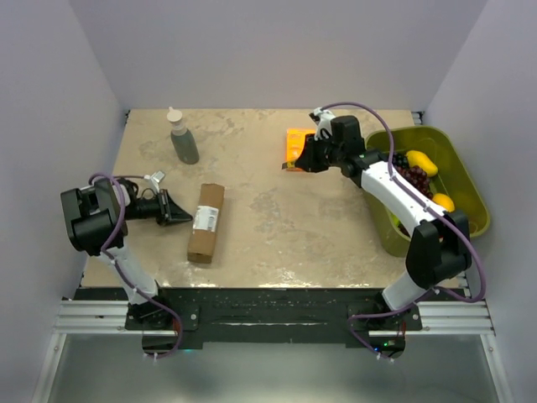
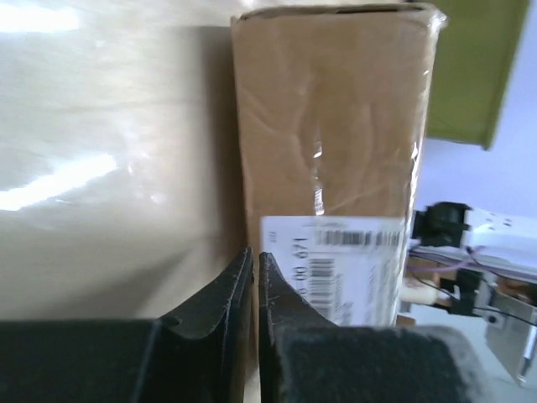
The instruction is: Unpack the express box
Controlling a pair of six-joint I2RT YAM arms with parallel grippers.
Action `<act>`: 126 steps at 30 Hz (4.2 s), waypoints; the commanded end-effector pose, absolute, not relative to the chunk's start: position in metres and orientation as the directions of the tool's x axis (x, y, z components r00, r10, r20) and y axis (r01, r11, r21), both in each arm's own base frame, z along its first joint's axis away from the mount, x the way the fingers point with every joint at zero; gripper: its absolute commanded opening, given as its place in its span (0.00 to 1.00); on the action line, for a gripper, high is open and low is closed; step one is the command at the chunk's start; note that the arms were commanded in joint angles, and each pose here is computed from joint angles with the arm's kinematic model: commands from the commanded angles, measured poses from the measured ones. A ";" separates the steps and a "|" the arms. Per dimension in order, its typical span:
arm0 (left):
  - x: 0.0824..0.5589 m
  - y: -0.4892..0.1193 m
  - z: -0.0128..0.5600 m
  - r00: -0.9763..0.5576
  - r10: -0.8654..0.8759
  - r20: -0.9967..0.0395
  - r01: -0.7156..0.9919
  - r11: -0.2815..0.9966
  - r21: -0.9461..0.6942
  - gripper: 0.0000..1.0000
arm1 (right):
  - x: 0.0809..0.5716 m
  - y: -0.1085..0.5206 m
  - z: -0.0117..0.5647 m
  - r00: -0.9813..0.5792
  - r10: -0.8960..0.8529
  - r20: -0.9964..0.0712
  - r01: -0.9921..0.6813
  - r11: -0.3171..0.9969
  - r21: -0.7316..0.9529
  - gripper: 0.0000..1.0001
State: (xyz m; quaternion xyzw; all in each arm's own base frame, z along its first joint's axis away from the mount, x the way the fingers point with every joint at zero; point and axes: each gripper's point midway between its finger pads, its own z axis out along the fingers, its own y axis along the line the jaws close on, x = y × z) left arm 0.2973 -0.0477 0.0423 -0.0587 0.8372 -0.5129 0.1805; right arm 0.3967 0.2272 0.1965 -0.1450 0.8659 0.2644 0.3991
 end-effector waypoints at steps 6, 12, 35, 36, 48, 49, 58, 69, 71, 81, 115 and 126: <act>0.297 -0.011 0.012 -0.953 -0.103 -0.284 0.148 0.661 -0.736 0.33 | 0.390 0.224 0.224 -0.551 -0.028 -0.834 -0.509 0.803 0.309 0.00; 0.329 0.017 0.073 -0.859 -0.061 -0.509 0.256 0.809 -0.530 0.62 | 0.399 0.223 0.232 -0.514 -0.063 -0.855 -0.530 0.807 0.259 0.00; 0.345 -0.163 0.092 -0.423 0.628 -0.653 0.901 0.368 -0.230 0.82 | 0.410 0.216 0.221 -0.506 -0.117 -0.854 -0.526 0.827 0.198 0.00; 0.345 -0.172 0.091 -0.244 0.684 -0.688 0.969 0.195 -0.151 0.77 | 0.408 0.214 0.222 -0.504 -0.118 -0.856 -0.523 0.830 0.194 0.00; 0.392 -0.275 0.196 0.170 0.586 -0.792 0.981 -0.025 0.192 1.00 | 0.421 0.189 0.220 -0.497 -0.121 -0.859 -0.491 0.856 0.163 0.00; 0.417 -0.271 0.225 0.186 0.545 -0.818 0.956 0.093 0.280 1.00 | 0.426 0.192 0.220 -0.487 -0.127 -0.864 -0.498 0.853 0.156 0.00; 0.352 -0.065 0.226 -0.253 0.587 -0.769 0.774 0.600 0.203 0.75 | 0.462 0.249 0.226 -0.432 -0.137 -0.891 -0.606 0.776 0.174 0.00; 0.197 0.016 0.109 -0.025 0.926 -0.376 0.995 0.060 0.082 0.00 | 0.470 0.359 0.207 -0.403 -0.154 -0.902 -0.727 0.652 0.213 0.00; 0.193 0.013 0.094 -0.040 0.917 -0.397 0.998 0.058 0.033 0.00 | 0.462 0.370 0.201 -0.406 -0.170 -0.898 -0.752 0.621 0.222 0.00; 0.280 -0.035 0.100 -0.075 0.808 -0.584 0.973 0.189 0.136 0.00 | 0.406 0.354 0.160 -0.468 -0.285 -0.836 -0.772 0.592 0.230 0.00; 0.407 -0.111 0.177 -0.544 0.187 -0.818 0.701 0.638 -0.320 0.74 | 0.435 0.296 0.246 -0.324 -0.298 -0.898 -0.649 0.760 -0.018 0.00; 0.389 -0.145 0.107 -0.709 0.170 -0.684 0.628 0.595 -0.502 1.00 | 0.538 0.240 0.281 -0.102 -0.176 -0.979 -0.557 0.825 -0.090 0.00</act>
